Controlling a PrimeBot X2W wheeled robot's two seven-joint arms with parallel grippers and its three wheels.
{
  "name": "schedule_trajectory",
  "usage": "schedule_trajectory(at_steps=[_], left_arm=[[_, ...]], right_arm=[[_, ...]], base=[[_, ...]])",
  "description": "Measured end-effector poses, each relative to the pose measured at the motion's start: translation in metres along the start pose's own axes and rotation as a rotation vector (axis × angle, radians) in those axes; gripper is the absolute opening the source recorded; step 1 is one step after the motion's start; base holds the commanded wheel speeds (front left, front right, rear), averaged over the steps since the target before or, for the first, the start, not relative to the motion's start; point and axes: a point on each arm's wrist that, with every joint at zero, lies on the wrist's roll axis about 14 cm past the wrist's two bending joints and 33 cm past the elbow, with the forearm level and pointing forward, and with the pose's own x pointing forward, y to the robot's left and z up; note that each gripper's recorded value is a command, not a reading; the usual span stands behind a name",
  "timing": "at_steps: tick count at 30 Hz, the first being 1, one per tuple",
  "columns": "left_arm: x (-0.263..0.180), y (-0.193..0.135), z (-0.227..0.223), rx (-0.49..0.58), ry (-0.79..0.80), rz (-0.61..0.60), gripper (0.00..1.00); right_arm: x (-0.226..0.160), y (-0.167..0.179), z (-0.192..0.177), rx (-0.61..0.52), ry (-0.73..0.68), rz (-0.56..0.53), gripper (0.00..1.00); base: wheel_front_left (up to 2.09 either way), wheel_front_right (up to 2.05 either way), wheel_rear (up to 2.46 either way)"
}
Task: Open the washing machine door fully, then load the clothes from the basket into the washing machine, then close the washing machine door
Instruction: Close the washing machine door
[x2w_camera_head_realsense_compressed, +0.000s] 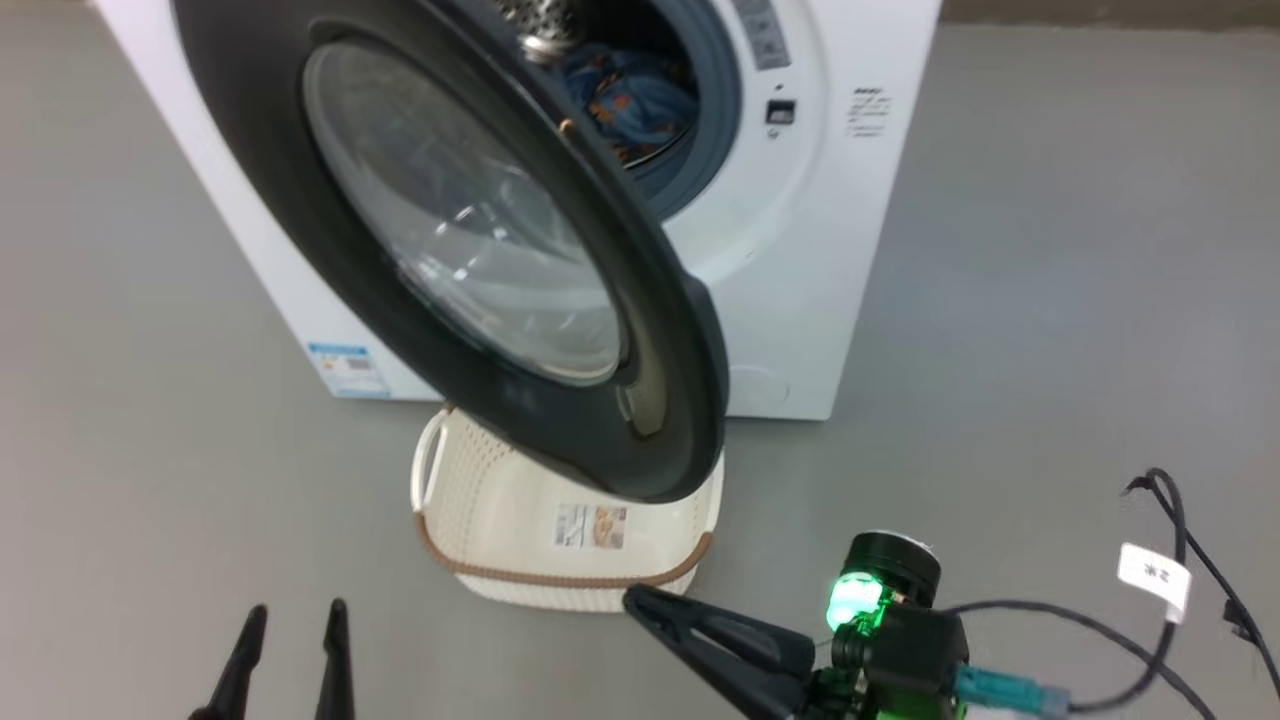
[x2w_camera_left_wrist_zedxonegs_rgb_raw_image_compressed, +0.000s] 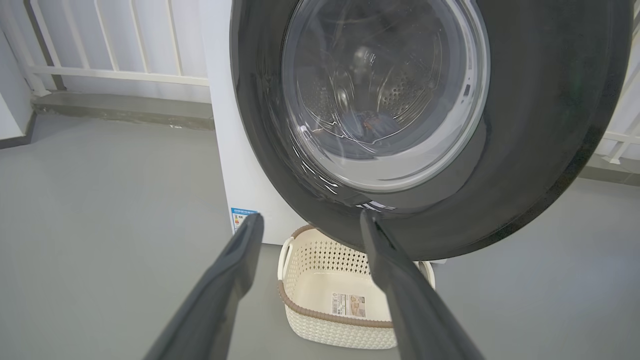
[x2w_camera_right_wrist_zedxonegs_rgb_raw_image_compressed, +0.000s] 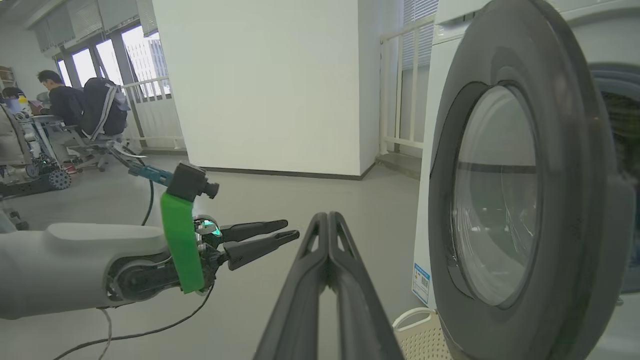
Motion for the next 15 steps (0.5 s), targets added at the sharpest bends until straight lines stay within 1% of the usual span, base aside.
schedule_trajectory(at_steps=[3, 6, 12, 15], left_arm=[[0.005, -0.002, 0.000, -0.004, 0.002, 0.000, 1.00], [0.012, -0.003, 0.000, -0.008, 0.003, 0.002, 1.00], [0.032, -0.009, 0.001, -0.031, 0.002, -0.002, 1.00], [0.040, -0.010, -0.002, -0.039, 0.012, 0.002, 1.00]], right_arm=[[0.000, -0.014, -0.027, 0.048, 0.073, -0.014, 0.00], [0.001, -0.031, -0.047, 0.060, 0.124, -0.033, 0.00], [0.011, -0.077, -0.074, 0.074, 0.160, -0.104, 0.00], [0.019, -0.095, -0.084, 0.082, 0.163, -0.125, 0.00]], base=[[0.00, 0.00, 0.00], [0.00, 0.00, 0.00], [0.00, 0.00, 0.00], [0.00, 0.00, 0.00]])
